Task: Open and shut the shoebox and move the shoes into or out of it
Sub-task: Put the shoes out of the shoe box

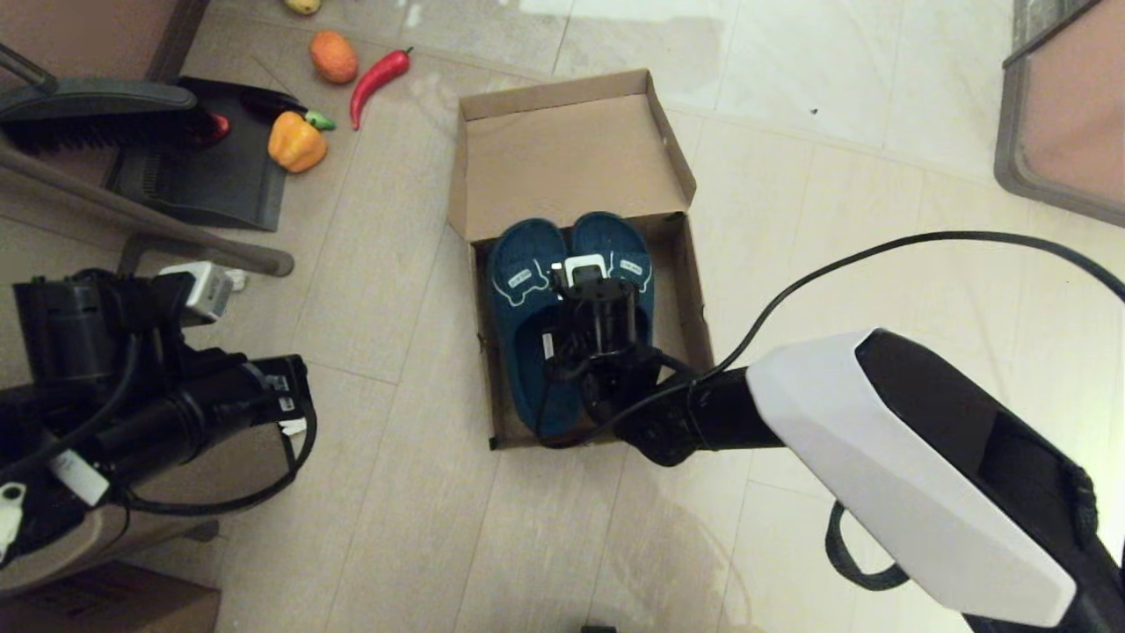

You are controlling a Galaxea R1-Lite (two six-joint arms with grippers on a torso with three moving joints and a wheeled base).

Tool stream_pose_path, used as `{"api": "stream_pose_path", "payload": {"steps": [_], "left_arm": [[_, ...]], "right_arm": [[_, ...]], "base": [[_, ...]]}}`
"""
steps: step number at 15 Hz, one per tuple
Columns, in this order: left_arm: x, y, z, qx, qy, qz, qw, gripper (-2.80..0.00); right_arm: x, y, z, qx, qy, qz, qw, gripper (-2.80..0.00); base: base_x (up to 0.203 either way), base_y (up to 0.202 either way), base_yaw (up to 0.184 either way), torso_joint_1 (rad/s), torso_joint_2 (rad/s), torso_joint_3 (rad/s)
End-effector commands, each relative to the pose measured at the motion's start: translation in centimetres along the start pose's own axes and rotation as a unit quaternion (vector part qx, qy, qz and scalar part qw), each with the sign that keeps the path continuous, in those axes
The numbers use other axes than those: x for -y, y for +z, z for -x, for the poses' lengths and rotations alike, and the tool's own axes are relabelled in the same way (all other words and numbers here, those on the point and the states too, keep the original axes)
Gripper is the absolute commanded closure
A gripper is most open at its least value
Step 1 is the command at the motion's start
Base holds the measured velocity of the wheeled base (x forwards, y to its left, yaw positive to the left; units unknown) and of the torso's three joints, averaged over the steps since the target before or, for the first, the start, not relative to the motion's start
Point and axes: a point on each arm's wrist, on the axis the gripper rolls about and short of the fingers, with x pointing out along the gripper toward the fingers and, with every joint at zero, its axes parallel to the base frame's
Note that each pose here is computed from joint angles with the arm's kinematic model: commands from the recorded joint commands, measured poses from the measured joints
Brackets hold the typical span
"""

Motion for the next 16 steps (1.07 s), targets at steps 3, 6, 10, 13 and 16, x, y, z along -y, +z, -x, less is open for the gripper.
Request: {"api": "stream_pose_path", "payload": {"steps": [3,6,10,13,16], "left_arm": [[-0.3,-0.3,1.3,0.006,0.001,0.001,1.0,0.0],[-0.3,-0.3,1.3,0.005,0.001,0.0,1.0,0.0],[-0.3,-0.5,1.3,0.002,0.001,0.004,1.0,0.0],[-0.3,-0.6,1.2,-0.001,0.0,0.004,1.0,0.0],[-0.3,-0.8,1.1,-0.004,0.001,0.004,1.0,0.0]], "right_arm": [[1.5,6.0,3.5,0.037,0.0,-0.025,0.999,0.0],[4.4,9.1,6.4,0.045,-0.012,-0.032,0.998,0.0],[11.3,10.8,8.5,0.039,-0.076,-0.028,0.996,0.0],[16.9,9.7,8.9,0.015,-0.139,-0.02,0.99,0.0],[23.0,8.1,9.8,-0.012,-0.195,-0.035,0.98,0.0]], "base": [[0.0,0.0,0.0,0.0,0.0,0.0],[0.0,0.0,0.0,0.0,0.0,0.0],[0.0,0.0,0.0,0.0,0.0,0.0],[0.0,0.0,0.0,0.0,0.0,0.0],[0.0,0.0,0.0,0.0,0.0,0.0]]}}
